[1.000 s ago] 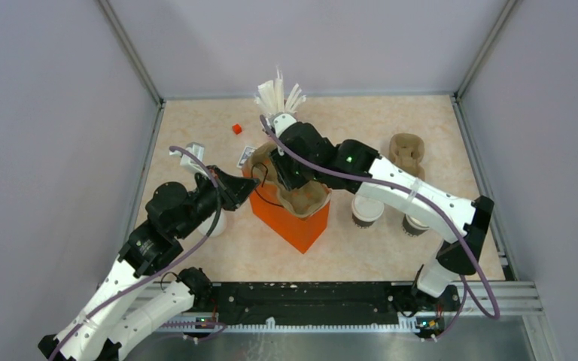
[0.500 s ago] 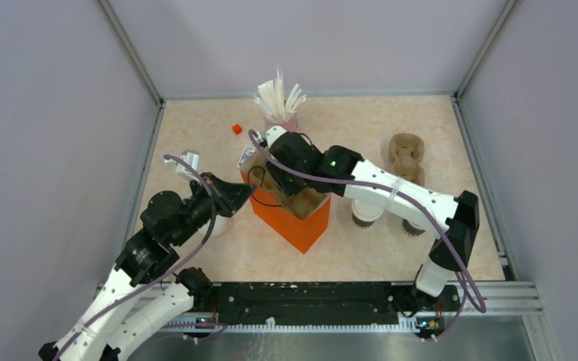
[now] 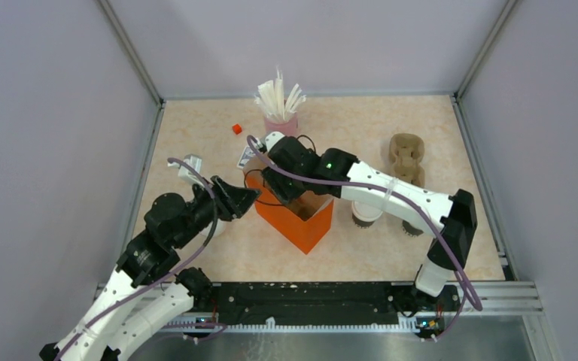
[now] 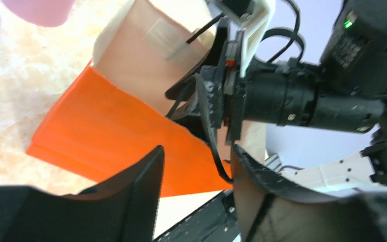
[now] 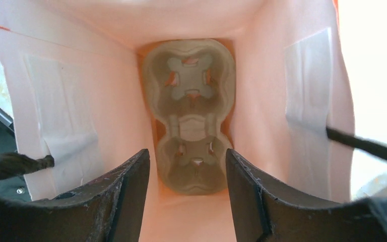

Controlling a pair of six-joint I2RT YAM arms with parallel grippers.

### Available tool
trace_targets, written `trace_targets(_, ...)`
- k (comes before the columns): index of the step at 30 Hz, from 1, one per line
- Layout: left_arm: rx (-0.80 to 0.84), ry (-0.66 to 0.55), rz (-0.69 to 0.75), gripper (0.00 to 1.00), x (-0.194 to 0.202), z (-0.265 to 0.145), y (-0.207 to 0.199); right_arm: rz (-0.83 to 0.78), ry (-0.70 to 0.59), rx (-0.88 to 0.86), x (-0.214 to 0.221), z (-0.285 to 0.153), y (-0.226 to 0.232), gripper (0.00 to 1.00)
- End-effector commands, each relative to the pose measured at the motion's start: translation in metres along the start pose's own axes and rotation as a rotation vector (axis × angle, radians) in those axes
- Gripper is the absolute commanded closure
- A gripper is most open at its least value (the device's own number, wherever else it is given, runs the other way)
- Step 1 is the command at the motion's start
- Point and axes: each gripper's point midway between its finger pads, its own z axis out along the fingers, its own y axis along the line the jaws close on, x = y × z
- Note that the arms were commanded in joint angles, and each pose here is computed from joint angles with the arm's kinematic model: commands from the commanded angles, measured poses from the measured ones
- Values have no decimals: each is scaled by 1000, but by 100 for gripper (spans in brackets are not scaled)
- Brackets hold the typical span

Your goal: Pack the takeout coffee

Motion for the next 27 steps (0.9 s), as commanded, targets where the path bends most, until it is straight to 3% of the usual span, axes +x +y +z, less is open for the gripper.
trace_targets(1, -36, -24, 12, 39, -4, -7, 7, 35, -143, -47, -37, -43, 1, 44)
trace_targets(5, -62, -27, 27, 17, -4, -17, 12, 58, -223, -112, -56, -71, 6, 44)
trace_targets(9, -105, -14, 53, 4, -3, -28, 19, 102, -356, -229, -81, -110, 16, 43)
trace_targets(15, -159, -4, 133, 1, -4, -32, 31, 143, -478, -362, -97, -158, 24, 39)
trace_targets(20, -194, -34, 240, 1, -27, -40, 26, 171, -546, -403, -95, -182, 22, 31)
trace_targets(27, 147, -63, 295, 1, -45, -67, -53, 173, -600, -378, -75, -208, 6, 31)
